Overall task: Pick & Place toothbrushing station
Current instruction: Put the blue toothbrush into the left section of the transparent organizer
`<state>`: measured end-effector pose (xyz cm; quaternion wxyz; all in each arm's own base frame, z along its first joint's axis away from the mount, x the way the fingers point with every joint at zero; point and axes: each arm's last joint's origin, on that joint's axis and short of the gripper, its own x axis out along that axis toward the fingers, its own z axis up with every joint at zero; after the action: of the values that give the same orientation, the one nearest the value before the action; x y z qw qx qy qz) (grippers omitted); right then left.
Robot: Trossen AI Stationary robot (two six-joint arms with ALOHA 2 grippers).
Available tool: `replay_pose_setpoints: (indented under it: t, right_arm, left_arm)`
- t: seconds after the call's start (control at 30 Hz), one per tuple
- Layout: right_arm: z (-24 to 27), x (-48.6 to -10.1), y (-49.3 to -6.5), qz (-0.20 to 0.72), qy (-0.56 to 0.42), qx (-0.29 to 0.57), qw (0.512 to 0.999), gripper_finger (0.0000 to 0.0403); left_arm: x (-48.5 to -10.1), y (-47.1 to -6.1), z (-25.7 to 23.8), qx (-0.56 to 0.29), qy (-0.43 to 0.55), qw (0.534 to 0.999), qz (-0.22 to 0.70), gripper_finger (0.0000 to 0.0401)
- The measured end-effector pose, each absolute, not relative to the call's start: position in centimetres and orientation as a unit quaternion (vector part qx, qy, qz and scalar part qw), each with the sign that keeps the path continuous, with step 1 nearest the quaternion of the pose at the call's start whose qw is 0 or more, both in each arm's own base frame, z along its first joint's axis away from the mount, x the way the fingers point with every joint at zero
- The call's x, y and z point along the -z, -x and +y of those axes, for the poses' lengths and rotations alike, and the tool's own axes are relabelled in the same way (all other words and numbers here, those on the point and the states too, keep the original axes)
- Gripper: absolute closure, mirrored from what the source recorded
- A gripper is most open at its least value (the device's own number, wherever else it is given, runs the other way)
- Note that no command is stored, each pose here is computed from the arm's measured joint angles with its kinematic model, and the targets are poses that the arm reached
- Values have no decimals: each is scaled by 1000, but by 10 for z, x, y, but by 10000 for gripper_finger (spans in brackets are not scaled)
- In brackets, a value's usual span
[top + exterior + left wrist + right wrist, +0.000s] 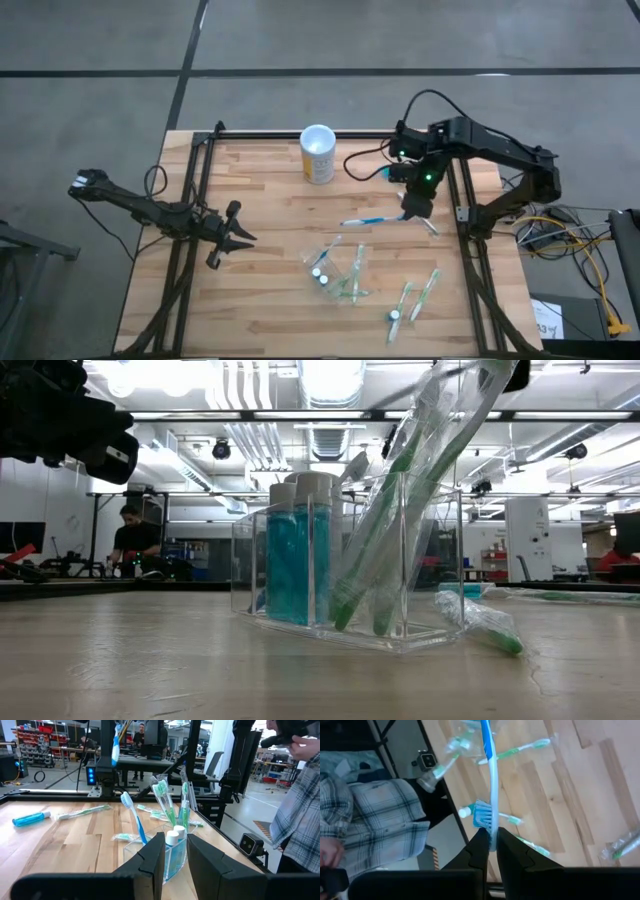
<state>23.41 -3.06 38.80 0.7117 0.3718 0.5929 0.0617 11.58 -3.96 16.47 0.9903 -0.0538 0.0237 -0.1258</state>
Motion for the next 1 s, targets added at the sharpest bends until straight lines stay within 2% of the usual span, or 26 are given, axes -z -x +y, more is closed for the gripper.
replay_pose_setpoints:
  t: [0.23, 0.63, 1.0]
  right_arm:
    - [-24, -388, -257, 604, -360, -75, 707, 380]
    - [-16, -364, -291, 640, -368, -95, 668, 380]
    - [-23, -362, -323, 636, -366, -89, 673, 380]
  left_arm:
    - [-165, -116, -40, 126, 54, 990, 24, 316]
    - [-165, -116, -40, 126, 54, 990, 24, 316]
    - [-165, -116, -40, 126, 54, 990, 24, 316]
